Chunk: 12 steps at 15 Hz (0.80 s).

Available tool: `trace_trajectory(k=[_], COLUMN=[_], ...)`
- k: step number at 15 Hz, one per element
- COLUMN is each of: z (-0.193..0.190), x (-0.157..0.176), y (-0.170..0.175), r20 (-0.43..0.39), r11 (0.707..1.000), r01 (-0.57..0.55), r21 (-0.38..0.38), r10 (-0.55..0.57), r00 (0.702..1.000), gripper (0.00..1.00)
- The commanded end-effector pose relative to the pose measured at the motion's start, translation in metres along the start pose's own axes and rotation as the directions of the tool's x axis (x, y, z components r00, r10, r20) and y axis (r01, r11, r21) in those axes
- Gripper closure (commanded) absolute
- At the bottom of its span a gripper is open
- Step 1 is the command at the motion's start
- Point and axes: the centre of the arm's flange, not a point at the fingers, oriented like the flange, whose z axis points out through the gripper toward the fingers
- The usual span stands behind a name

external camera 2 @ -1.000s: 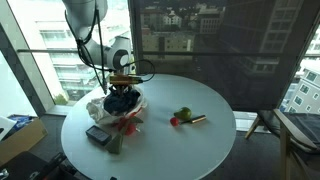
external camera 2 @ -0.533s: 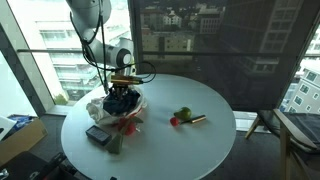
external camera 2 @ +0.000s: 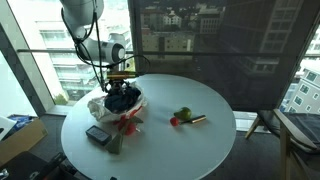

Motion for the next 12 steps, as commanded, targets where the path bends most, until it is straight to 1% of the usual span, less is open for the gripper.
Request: trace_trajectory(k=[1,2,5,7,9,12], z=[-0.033,-0.04,-0.06,-0.073,-0.079,-0.082], x=[0.007,0.009,0.012,0.014,0.018,0.02], y=[-0.016,-0.019,-0.028,-0.03,-0.014,0.021], r20=[-0.006,-0.003,0.029,0.024,-0.011,-0.05], r11=[0.99,0.986,0.978,0.967,0.926,0.864], r01=[0.016,0.013,-0.016,-0.012,0.007,-0.012], r21=[-0.14,-0.165,-0.206,-0.253,-0.377,-0.504], r10=[-0.018,-0.013,0.023,0.018,-0.012,-0.015], r00=[1.0,1.0,0.999,1.0,1.0,0.999], gripper=[0.03,0.0,0.0,0.0,0.0,0.0])
